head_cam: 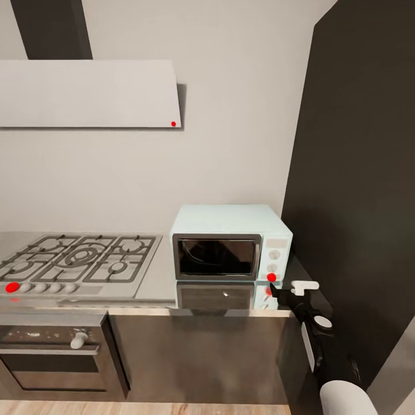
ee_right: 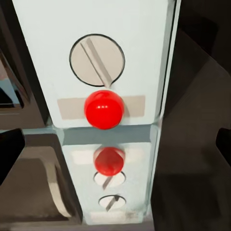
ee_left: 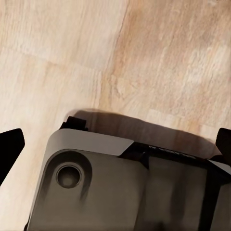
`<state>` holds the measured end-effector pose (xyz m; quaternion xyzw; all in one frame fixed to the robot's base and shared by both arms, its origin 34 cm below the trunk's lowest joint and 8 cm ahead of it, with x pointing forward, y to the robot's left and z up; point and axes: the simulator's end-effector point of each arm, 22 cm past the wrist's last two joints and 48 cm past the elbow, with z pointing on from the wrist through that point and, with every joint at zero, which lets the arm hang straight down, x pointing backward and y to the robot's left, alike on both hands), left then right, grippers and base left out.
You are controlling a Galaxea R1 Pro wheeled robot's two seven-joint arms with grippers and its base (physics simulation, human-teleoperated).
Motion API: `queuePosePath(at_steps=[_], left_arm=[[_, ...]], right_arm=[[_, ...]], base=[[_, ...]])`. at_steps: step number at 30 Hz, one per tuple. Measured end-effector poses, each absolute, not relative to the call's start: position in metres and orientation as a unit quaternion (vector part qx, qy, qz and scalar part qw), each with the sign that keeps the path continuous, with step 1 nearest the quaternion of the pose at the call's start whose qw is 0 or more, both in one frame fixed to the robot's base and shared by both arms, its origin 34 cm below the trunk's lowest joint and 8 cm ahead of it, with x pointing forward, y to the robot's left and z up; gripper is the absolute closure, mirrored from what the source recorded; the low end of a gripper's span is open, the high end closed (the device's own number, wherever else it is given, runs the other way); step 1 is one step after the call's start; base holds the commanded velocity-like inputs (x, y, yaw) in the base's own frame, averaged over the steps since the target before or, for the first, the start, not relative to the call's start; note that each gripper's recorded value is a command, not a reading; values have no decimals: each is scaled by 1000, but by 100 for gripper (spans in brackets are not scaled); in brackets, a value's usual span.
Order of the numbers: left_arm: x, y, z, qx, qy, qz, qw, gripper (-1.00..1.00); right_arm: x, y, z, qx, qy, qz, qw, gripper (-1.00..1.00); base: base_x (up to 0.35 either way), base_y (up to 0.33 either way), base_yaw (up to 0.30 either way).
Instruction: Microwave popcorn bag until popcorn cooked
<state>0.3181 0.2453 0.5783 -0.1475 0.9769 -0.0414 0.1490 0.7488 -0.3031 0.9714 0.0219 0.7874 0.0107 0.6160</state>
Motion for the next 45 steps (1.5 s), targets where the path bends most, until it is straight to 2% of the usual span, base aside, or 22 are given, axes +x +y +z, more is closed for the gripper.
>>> queuePosePath(at_steps=[28,37,45], left_arm=[[318,246,578,-152,976,-41,149,-100],[318,247,578,-151,976,-41,149,-100],[318,247,578,-152,976,-40,149,-100]], right_arm=[[748,-287,969,19,790,31,612,-100],[748,-288,970,19,789,30,614,-100],[747,-286,962,18,793,34,608,-100]], base=[[14,-14,0],[195,0,0],[18,0,0]])
